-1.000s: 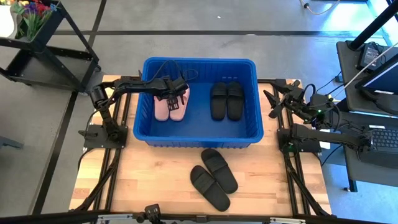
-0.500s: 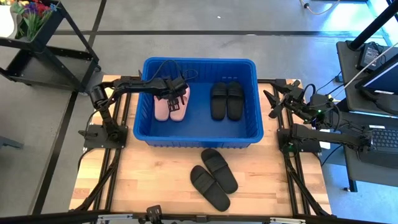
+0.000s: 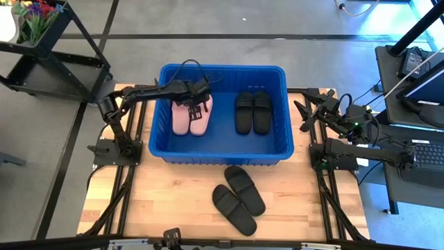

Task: Pick and place slides into bin
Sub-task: Put the black slide into the blue container

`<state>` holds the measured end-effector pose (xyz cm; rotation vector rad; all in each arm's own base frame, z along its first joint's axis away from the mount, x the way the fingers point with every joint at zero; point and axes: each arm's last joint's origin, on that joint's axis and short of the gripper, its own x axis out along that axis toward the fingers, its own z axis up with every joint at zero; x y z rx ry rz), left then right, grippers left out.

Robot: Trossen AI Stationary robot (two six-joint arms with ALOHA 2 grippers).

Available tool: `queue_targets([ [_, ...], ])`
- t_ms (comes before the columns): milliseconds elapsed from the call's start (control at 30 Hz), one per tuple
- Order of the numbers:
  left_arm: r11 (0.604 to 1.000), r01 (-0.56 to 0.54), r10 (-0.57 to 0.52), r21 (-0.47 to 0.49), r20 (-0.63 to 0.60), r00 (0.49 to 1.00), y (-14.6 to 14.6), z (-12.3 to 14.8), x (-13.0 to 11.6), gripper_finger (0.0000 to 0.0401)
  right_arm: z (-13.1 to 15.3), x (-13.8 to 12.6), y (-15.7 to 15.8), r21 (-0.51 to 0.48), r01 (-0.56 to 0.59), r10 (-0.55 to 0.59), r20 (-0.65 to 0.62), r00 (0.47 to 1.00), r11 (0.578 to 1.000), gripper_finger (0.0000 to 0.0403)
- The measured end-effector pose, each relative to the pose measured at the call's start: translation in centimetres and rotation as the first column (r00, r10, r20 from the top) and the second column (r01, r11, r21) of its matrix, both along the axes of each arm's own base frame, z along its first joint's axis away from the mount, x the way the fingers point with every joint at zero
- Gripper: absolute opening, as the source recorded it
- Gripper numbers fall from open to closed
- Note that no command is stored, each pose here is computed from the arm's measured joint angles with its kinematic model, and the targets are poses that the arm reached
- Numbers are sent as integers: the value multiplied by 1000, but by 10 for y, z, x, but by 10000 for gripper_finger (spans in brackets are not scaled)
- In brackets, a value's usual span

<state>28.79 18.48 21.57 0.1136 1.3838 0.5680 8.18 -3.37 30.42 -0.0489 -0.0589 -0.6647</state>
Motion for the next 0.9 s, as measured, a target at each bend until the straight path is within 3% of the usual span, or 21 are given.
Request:
queue_targets([
  [200,996,-3,3,-90,6,1000,-1,39,3,224,0,0,0,0,0,0,0,1000,1000,239],
  [433,946,127,-37,-297,289,957,-11,91,20,224,0,0,0,-4,0,0,-4,1000,1000,239],
  [600,927,261,-130,-271,421,898,-32,124,37,224,0,0,0,-3,0,0,-1,1000,1000,239],
  [767,927,290,-127,-238,527,840,-54,142,54,224,2,0,0,-6,0,0,22,1000,1000,239],
  [900,931,314,-123,-185,654,747,-68,156,68,224,4,0,0,-15,0,0,40,999,1000,239],
])
